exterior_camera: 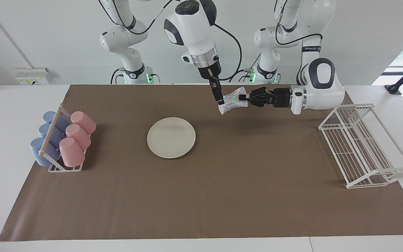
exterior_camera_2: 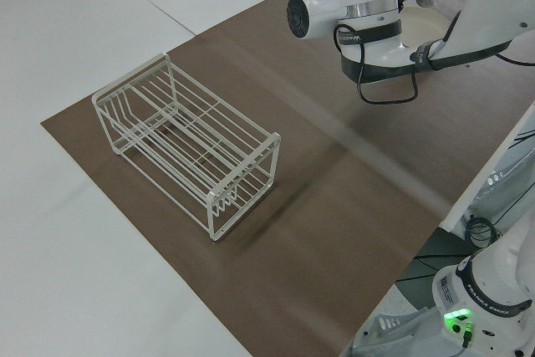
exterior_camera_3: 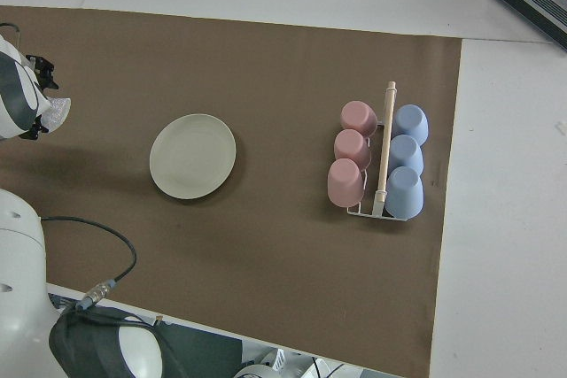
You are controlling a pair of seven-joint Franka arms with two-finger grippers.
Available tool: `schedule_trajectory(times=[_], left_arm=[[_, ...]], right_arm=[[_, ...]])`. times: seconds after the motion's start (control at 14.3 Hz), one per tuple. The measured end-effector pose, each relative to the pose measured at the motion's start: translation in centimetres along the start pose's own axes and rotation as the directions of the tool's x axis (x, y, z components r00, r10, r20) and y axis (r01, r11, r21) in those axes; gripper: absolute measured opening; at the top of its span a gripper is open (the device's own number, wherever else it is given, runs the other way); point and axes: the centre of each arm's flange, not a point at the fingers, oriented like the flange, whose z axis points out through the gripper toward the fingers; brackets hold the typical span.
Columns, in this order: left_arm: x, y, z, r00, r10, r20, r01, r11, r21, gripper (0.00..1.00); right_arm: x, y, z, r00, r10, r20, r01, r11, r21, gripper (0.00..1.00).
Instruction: Wipe plate with sponge
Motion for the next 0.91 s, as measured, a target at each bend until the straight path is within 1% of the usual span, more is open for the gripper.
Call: schedule_trajectory(times=[0.28, 0.63, 0.91], left_arm=[[0.0, 0.1, 0.0, 1.0, 0.002, -0.001, -0.002, 1.0, 0.0, 0.04], [-0.1, 0.1, 0.0, 1.0, 0.003, -0.001, -0.003, 1.0, 0.0, 0.04], [-0.1, 0.1, 0.0, 1.0, 0.003, -0.001, -0.003, 1.0, 0.0, 0.04]], right_arm=[[-0.5, 0.5, 0.9, 1.0, -0.007, 0.018, 0.007, 1.0, 0.023, 1.0], [-0.5, 0.3, 1.0, 0.999, -0.004, 0.035, 0.002, 0.999, 0.048, 1.0], [-0.8, 0.6, 1.9, 0.999, -0.009, 0.032, 0.007, 0.999, 0.036, 1.0]])
